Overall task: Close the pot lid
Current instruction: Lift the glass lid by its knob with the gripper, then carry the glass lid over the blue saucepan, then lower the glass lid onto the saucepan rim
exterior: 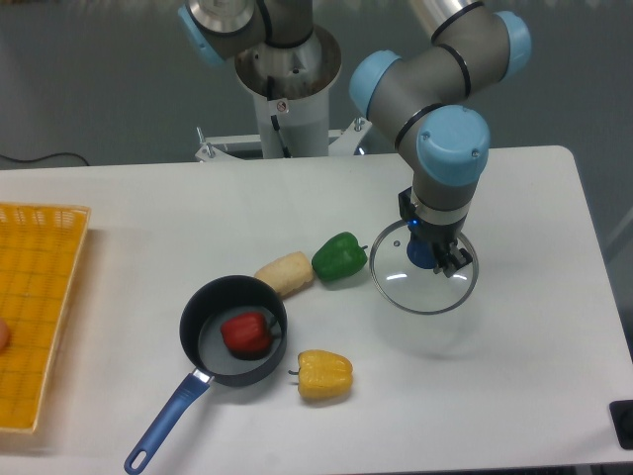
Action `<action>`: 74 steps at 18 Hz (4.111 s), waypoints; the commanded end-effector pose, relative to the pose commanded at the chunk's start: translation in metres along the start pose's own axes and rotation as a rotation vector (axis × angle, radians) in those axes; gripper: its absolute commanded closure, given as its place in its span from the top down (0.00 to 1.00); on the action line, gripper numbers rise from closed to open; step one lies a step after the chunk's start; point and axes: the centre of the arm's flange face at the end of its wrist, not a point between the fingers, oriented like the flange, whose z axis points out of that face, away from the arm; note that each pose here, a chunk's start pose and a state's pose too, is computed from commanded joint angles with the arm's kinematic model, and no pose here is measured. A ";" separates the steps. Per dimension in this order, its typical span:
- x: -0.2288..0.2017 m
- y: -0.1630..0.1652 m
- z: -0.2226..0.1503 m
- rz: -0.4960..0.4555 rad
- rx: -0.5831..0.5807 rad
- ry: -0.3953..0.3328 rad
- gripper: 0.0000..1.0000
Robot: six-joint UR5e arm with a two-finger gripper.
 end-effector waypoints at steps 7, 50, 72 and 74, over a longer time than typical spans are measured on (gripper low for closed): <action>0.003 -0.002 0.001 0.002 0.000 0.003 0.53; 0.086 -0.257 -0.025 -0.055 0.025 -0.031 0.53; 0.076 -0.288 -0.008 -0.076 -0.007 0.014 0.53; 0.075 -0.288 -0.010 -0.087 -0.005 0.010 0.53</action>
